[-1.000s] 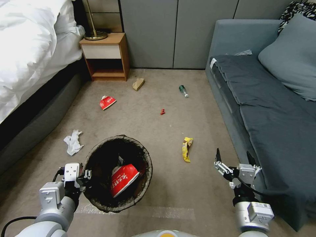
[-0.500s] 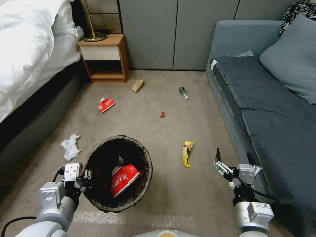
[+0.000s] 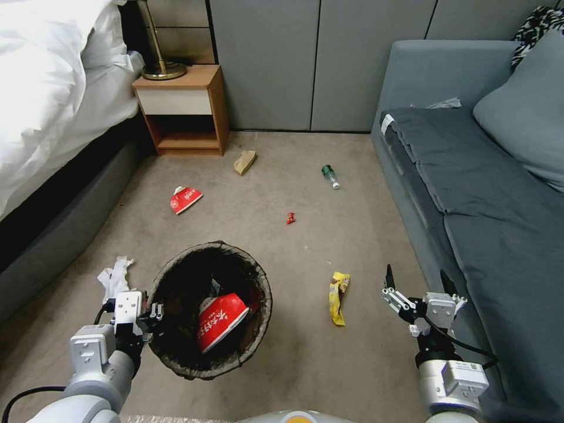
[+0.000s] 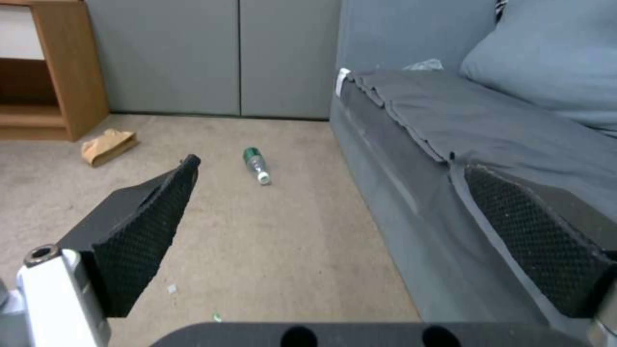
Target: Pick up the trash bin, then pick up the garbage from the floor and place it into the trash bin.
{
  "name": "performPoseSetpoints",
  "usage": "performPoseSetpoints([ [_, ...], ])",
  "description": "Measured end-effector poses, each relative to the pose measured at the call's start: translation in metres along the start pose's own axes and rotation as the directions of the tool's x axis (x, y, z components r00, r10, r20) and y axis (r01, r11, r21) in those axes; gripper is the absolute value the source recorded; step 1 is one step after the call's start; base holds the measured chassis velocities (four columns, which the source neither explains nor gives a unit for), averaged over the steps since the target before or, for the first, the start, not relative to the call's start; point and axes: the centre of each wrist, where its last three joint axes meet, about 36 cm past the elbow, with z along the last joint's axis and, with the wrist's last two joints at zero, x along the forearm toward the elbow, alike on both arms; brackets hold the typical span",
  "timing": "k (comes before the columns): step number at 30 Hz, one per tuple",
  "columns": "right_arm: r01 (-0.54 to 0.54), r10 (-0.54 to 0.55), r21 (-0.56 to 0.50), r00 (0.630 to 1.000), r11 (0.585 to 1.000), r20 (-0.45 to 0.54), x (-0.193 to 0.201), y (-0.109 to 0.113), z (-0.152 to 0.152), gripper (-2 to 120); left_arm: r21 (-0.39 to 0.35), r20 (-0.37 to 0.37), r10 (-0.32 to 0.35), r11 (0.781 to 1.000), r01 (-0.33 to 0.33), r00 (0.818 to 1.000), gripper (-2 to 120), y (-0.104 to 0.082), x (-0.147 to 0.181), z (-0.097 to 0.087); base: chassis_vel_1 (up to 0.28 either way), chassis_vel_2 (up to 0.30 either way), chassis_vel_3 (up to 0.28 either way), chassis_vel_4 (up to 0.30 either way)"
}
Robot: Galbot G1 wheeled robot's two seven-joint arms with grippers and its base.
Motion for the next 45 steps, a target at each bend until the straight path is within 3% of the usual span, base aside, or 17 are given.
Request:
performPoseSetpoints([
  [22,0.0,0.0,0.0,1.0,1.0,0.0,0.0,0.0,0.0,100,0.0,0.0,0.0,1.0,0.0,1.0,1,0.0,0.0,0.0,-0.071,0.074,0.07,-0.068],
  [27,-0.002,0.002,-0.008,0.998,1.0,-0.069,-0.003,0.011,-0.002,100,0.002,0.015,-0.004,1.0,0.004,1.0,1,-0.001,0.0,0.0,0.0,0.0,0.0,0.0],
  [45,0.039,-0.042,-0.029,0.993,0.999,-0.108,-0.015,0.012,0.0,100,0.008,0.037,0.004,1.0,-0.004,0.999,1,-0.001,0.0,0.001,0.0,0.0,0.0,0.0],
])
